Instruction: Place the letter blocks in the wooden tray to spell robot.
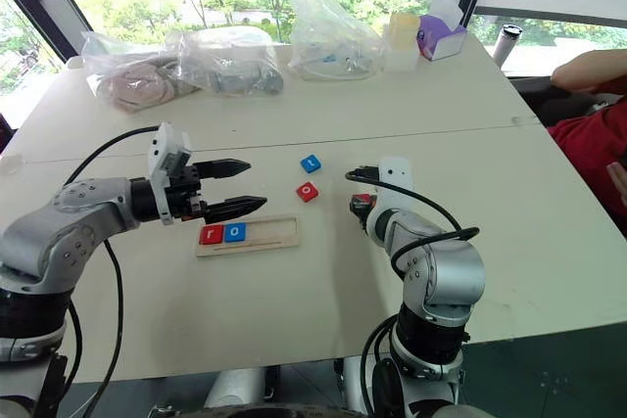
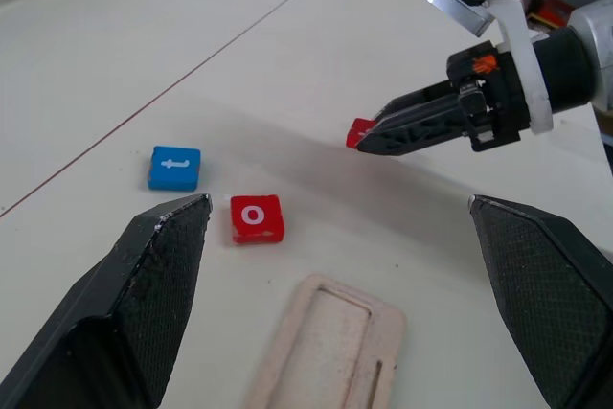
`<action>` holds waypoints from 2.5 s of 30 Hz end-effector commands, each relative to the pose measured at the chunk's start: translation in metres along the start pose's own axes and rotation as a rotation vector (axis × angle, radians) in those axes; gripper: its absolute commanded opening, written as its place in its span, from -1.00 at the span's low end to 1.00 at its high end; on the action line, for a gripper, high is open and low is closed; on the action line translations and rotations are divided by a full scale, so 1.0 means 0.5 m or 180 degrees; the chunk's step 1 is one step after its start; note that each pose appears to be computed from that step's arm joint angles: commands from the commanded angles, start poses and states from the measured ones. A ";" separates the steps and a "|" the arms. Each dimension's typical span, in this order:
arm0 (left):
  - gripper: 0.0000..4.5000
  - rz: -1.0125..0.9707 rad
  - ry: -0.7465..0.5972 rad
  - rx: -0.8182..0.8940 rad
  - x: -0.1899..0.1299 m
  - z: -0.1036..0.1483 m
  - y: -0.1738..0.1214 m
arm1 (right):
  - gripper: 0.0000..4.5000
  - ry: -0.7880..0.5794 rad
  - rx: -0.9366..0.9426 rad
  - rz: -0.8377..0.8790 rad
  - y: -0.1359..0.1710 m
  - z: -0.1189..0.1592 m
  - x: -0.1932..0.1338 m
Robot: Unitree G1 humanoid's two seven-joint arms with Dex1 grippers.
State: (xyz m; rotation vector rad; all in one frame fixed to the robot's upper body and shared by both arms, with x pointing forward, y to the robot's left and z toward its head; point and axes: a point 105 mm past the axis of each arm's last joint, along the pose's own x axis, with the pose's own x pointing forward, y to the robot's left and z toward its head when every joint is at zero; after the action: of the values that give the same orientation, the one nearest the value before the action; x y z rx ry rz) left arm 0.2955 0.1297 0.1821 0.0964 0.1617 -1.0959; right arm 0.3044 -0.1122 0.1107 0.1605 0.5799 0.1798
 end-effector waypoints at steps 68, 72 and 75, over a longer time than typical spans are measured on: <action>1.00 0.0519 0.1016 0.0209 -0.198 -0.029 0.018 | -0.48 -0.0721 -0.3081 0.3405 0.095 0.110 -0.023; 1.00 0.0621 0.1221 0.0265 -0.230 -0.046 0.025 | -0.48 -0.0723 -0.3157 0.3290 0.162 0.101 0.025; 1.00 0.0615 0.1218 0.0221 -0.235 -0.056 0.007 | -0.48 -0.0497 -0.3125 0.3303 0.198 0.079 0.045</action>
State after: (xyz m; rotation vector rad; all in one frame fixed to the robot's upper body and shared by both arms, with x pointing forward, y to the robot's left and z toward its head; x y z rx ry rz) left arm 0.2461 0.2416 0.1645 0.3430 0.4959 -0.8784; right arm 0.3301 -0.0223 0.1418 -0.4763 0.1655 1.4294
